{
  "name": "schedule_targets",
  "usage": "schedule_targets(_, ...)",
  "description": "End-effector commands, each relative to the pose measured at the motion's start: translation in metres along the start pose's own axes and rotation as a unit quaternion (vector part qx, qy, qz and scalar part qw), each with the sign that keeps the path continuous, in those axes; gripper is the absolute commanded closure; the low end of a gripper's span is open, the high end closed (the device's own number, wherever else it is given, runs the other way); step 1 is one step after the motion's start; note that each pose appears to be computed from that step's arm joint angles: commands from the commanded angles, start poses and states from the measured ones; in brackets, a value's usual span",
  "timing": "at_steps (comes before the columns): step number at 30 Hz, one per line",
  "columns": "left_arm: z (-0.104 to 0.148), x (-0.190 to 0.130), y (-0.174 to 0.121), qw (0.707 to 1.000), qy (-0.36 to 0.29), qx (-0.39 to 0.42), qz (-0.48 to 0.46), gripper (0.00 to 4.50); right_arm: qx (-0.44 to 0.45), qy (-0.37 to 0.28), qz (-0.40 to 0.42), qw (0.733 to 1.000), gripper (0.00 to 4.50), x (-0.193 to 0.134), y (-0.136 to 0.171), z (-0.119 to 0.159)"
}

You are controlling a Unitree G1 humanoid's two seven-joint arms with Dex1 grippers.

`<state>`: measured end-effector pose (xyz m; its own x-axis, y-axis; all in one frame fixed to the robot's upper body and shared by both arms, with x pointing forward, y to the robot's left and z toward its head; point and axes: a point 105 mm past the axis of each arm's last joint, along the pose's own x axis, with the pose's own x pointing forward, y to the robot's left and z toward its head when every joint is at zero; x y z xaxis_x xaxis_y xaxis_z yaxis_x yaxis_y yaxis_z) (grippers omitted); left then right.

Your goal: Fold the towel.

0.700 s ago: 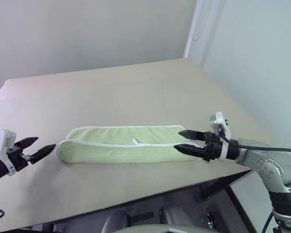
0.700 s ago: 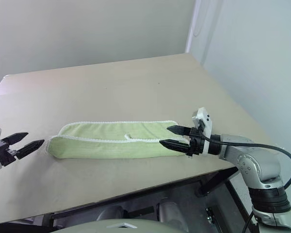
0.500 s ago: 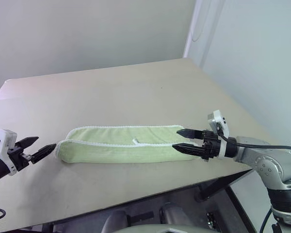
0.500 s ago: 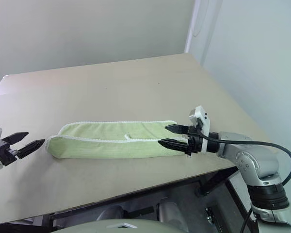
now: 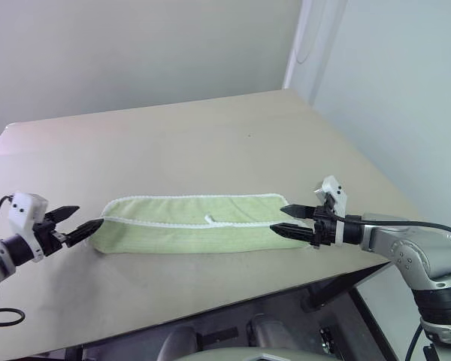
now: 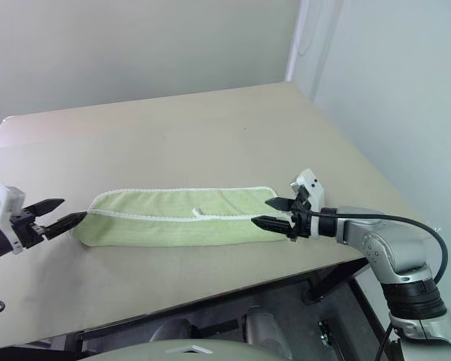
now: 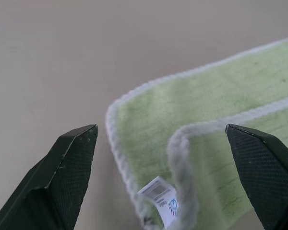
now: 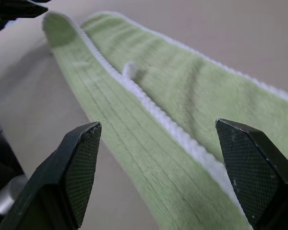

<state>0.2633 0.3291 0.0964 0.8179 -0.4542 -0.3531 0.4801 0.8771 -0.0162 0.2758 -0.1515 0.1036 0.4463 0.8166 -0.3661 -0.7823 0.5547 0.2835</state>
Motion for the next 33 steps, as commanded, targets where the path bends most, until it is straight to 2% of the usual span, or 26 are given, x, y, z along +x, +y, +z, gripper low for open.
schedule_targets(1,0.006,0.005,-0.001,1.0,-0.002,0.022,-0.008,0.0,-0.01,-0.003,-0.016,1.0,0.54,-0.004,0.001,0.006)
schedule_targets(15,0.003,0.014,-0.011,0.998,0.011,0.028,-0.046,0.0,0.0,0.006,-0.093,0.996,0.54,-0.014,-0.022,0.001)
schedule_targets(25,0.002,0.017,-0.02,0.997,0.014,0.03,-0.068,0.0,0.008,0.029,-0.096,0.995,0.54,-0.013,-0.02,-0.008)
schedule_targets(27,0.001,0.019,-0.023,0.997,0.016,0.03,-0.076,0.58,0.01,0.036,-0.099,0.994,0.5,-0.013,-0.02,-0.011)
schedule_targets(33,0.004,0.019,-0.027,0.995,0.011,0.026,-0.092,2.79,0.005,0.051,-0.101,0.994,2.6,-0.013,-0.019,-0.017)
